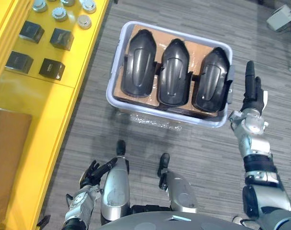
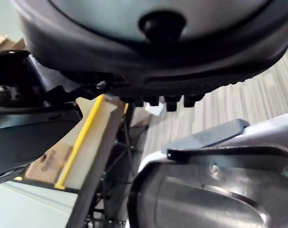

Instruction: Walk over and take three plastic housings, then place them on the shelf

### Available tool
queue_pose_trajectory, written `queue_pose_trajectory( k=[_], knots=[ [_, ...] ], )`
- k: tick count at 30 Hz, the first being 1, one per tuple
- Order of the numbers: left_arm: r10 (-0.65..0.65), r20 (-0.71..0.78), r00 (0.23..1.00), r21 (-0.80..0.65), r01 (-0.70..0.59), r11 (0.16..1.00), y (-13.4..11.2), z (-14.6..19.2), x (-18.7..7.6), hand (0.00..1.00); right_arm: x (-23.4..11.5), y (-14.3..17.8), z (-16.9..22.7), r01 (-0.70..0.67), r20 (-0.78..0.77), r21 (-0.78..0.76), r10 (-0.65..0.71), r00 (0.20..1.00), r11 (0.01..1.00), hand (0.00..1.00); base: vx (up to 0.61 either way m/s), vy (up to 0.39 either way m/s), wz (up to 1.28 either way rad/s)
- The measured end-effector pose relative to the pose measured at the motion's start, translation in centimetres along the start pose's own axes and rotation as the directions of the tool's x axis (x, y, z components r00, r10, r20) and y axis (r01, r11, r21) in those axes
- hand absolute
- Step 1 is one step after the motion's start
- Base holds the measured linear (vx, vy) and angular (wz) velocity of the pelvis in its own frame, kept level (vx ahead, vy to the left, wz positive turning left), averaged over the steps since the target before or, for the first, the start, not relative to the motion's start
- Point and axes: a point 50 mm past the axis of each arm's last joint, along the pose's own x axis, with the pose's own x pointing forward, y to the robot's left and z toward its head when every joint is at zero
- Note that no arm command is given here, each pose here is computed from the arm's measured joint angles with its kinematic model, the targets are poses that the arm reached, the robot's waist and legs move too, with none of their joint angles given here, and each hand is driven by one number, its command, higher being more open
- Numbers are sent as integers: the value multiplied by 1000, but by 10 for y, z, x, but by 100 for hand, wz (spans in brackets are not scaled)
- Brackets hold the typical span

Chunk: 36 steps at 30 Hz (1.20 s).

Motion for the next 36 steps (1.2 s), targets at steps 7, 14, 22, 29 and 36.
queue_pose_trajectory(
  k=[7, 14, 22, 29, 36],
  knots=[
    [-48, -4, 999, 17, 48, 999, -13, 0, 3, 100, 28, -27, 23, 110, -7, -170, -113, 994, 979, 100, -30, 24, 14],
    [-72, -11, 997, 23, 72, 997, -18, 0, 5, 100, 39, -47, 52, 231, 71, -261, -220, 973, 937, 100, -20, 1, 8],
    [-76, -19, 997, 16, 77, 997, -17, -1, 5, 100, 42, -50, 54, 208, 95, -411, -185, 978, 888, 100, -2, -1, 1],
    [-80, -19, 997, 18, 81, 997, -17, -1, 5, 100, 43, -41, 46, 90, 47, -545, -77, 996, 834, 100, 0, 1, 1],
    [-98, -17, 995, 13, 98, 995, -20, 0, 5, 100, 46, -45, 45, 38, 18, -671, -35, 999, 741, 100, 8, 4, 5]
  ],
)
